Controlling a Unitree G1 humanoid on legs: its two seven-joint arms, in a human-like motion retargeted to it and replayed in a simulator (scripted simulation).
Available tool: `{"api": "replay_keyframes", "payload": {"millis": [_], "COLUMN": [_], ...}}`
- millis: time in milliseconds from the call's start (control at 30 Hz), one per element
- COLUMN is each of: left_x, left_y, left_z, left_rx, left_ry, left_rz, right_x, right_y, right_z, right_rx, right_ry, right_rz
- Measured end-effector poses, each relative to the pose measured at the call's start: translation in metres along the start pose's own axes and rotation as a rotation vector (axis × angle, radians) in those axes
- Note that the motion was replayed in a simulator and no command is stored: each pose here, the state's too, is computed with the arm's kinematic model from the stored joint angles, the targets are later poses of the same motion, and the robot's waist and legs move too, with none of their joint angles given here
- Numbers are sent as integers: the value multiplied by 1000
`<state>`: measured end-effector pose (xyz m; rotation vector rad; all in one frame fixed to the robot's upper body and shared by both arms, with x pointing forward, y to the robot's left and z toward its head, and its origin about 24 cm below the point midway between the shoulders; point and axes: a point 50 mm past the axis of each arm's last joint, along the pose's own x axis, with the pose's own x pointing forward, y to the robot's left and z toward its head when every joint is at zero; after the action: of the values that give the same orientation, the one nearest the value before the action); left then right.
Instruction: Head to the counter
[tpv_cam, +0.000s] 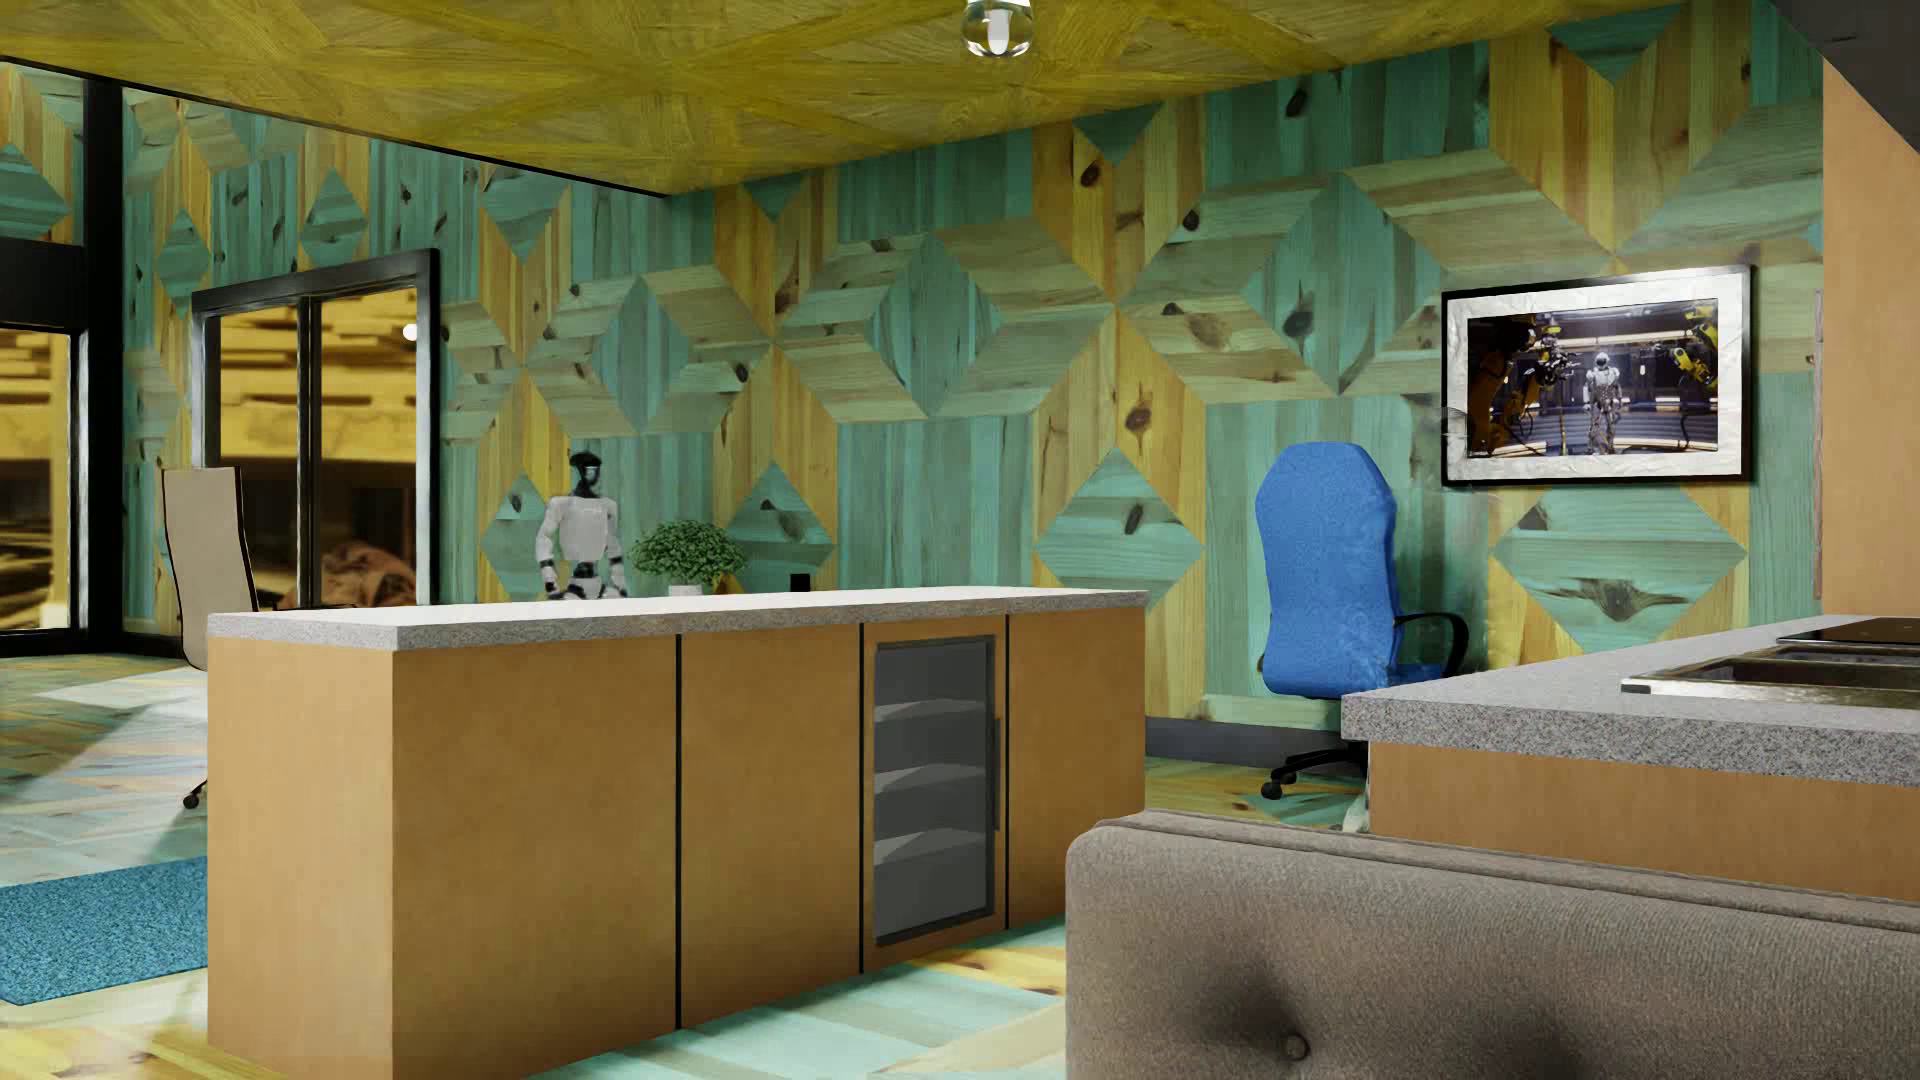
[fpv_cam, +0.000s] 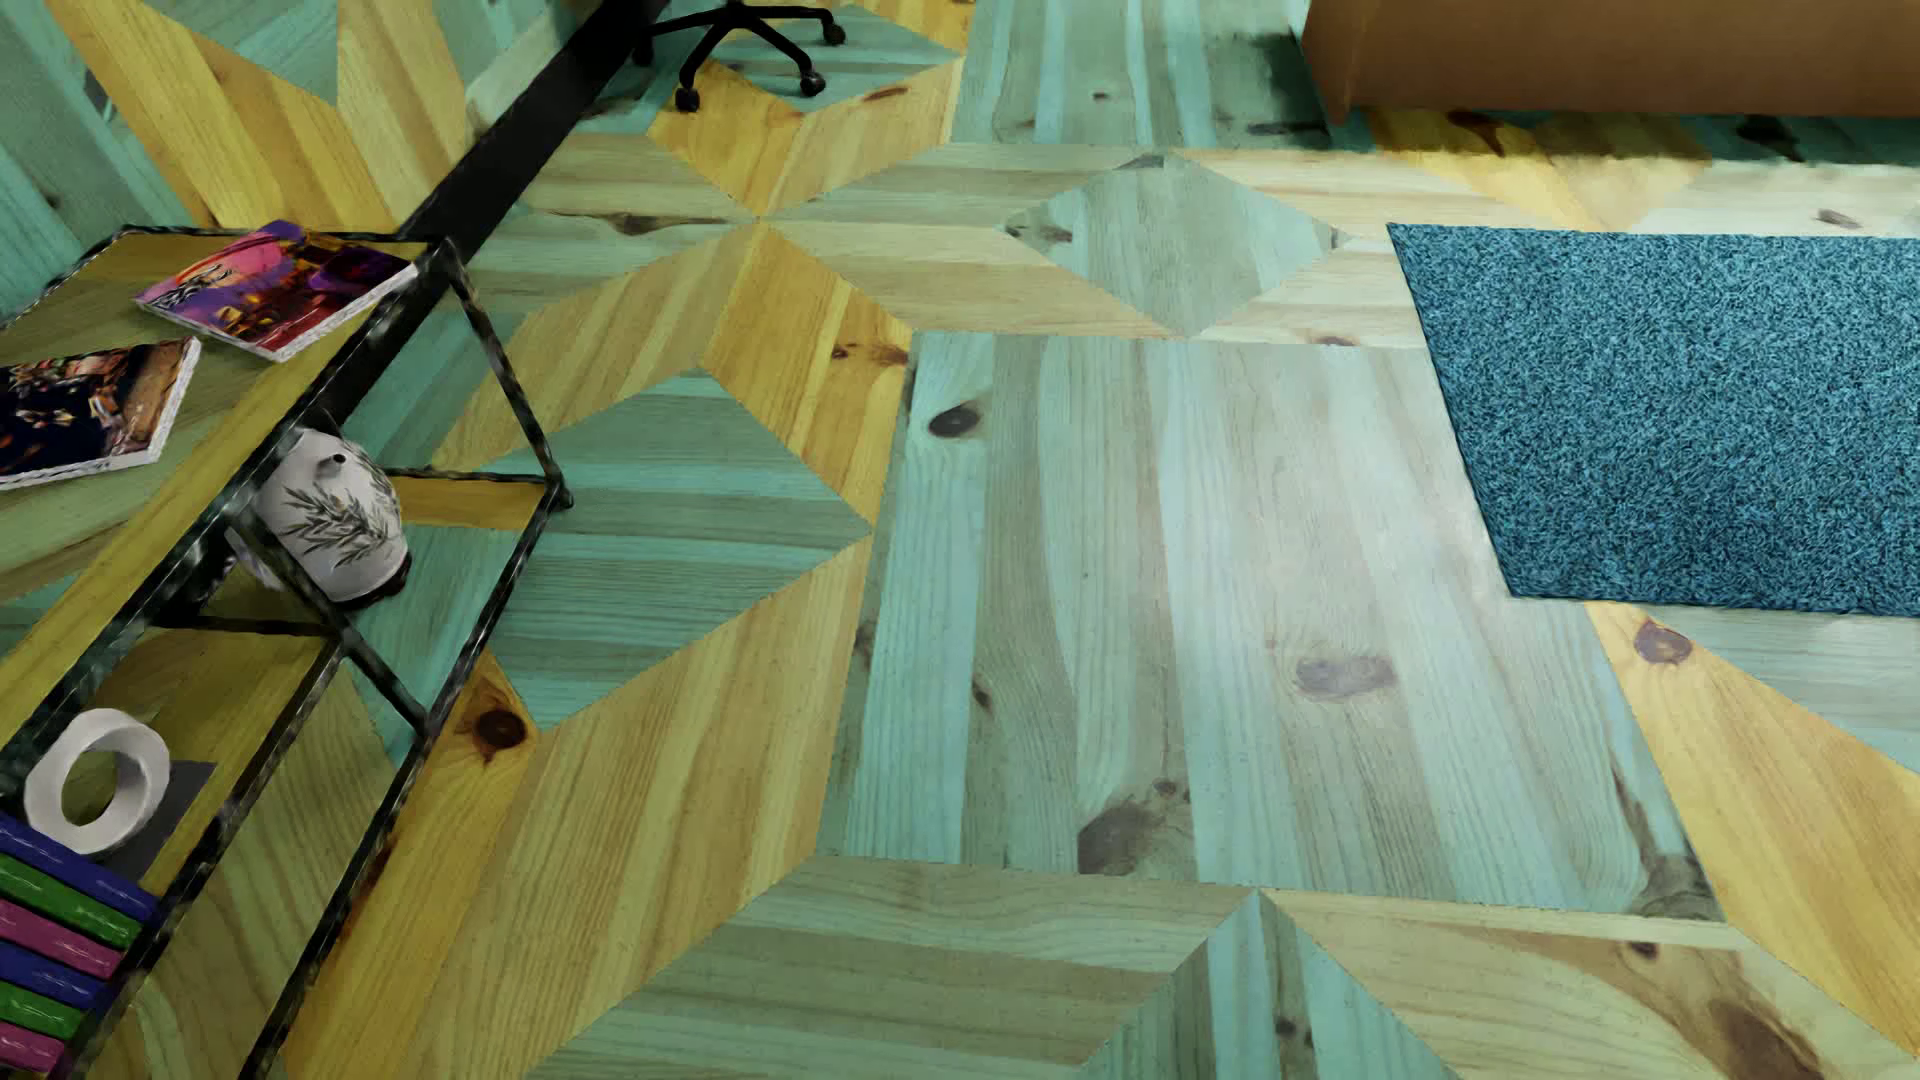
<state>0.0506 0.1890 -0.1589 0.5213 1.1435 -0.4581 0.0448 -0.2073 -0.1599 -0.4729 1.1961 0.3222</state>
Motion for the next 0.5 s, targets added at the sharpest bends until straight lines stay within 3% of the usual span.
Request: {"api": "replay_keyframes", "payload": {"millis": [267, 500], "left_x": [-2, -1], "left_y": [20, 41], "left_z": [34, 79], "left_rx": [12, 57], "left_ry": [-149, -280], "left_rz": [50, 94], "right_x": [-5, -15], "right_y": [1, 13], "right_z": [-8, -48], "right_rx": [47, 22], "right_ry": [2, 144], "right_rz": [-13, 25]}}
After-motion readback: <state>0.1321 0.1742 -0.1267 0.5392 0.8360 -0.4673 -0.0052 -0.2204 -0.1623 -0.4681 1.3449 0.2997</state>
